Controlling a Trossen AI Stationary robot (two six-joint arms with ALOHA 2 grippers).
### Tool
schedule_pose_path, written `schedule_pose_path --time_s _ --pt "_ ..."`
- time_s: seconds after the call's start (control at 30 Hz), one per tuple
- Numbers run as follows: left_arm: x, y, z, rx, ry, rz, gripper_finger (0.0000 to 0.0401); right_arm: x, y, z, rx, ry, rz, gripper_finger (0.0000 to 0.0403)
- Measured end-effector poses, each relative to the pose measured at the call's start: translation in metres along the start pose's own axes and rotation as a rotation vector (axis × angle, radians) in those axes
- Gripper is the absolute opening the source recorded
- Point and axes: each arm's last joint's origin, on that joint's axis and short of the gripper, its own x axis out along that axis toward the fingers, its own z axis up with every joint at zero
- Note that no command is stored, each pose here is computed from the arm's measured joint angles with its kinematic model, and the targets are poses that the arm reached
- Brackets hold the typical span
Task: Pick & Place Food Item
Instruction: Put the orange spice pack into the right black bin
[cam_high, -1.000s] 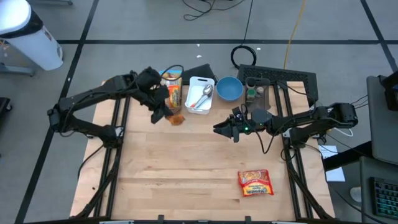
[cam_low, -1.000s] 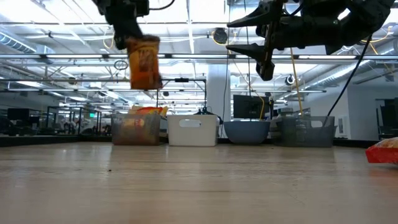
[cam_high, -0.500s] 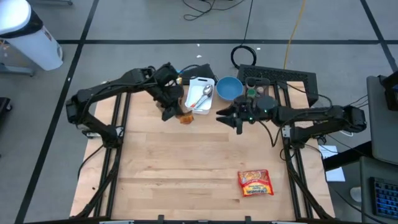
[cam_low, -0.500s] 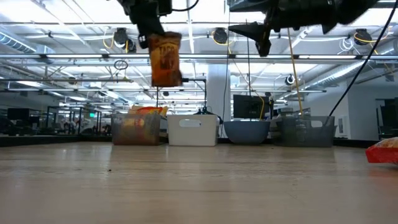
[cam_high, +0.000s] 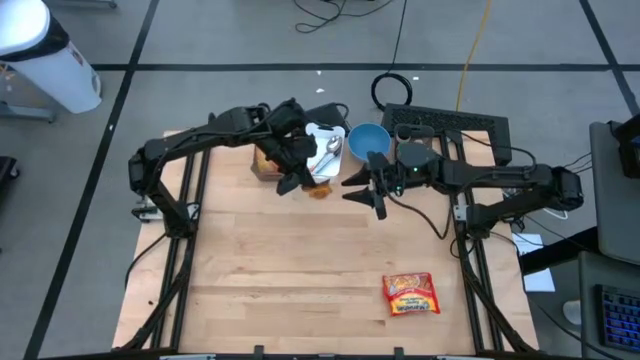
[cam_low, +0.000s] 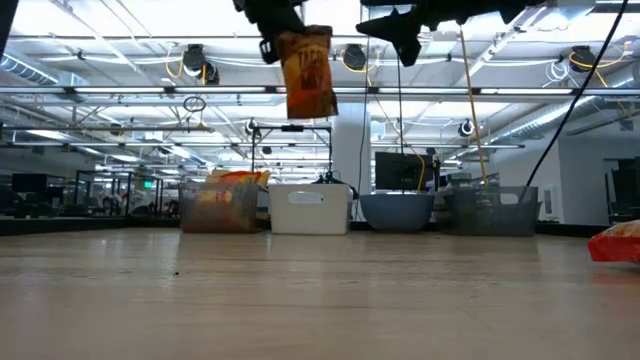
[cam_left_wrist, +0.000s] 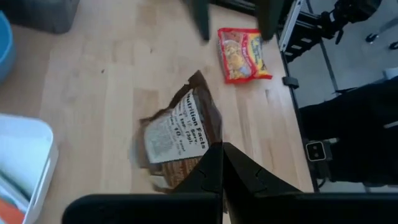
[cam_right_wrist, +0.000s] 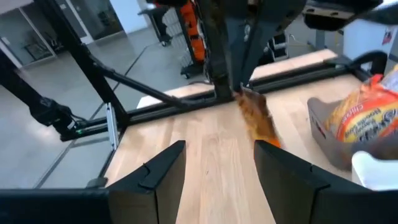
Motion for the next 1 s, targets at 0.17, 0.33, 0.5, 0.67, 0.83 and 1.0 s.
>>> schedule_pose_path --time_s 0.17,0.33,0.5,0.67,0.83,1.0 --pt "0.004 -0.007 0.006 0.028 -0.006 -0.007 0.0 0.008 -0.002 0.001 -0.011 -0.037 0.009 0.0183" --pt "0.006 -0.01 0.006 0.017 0.003 -0.01 0.0 0.014 -0.004 0.001 -0.017 -0.065 0.016 0.0183" --pt "0.006 -0.01 0.006 0.017 0.003 -0.009 0.0 0.022 -0.006 0.0 -0.018 -0.089 0.024 0.0183" --pt "0.006 -0.01 0.007 0.02 -0.002 -0.006 0.0 0.031 -0.01 -0.004 0.006 -0.094 0.026 0.0183" --pt "0.006 -0.01 0.007 0.019 -0.002 -0.006 0.0 0.037 -0.013 -0.008 0.012 -0.079 0.022 0.0183" --pt "0.006 -0.01 0.007 0.024 -0.002 -0.006 0.0 0.036 -0.013 -0.008 0.017 -0.083 0.024 0.0178"
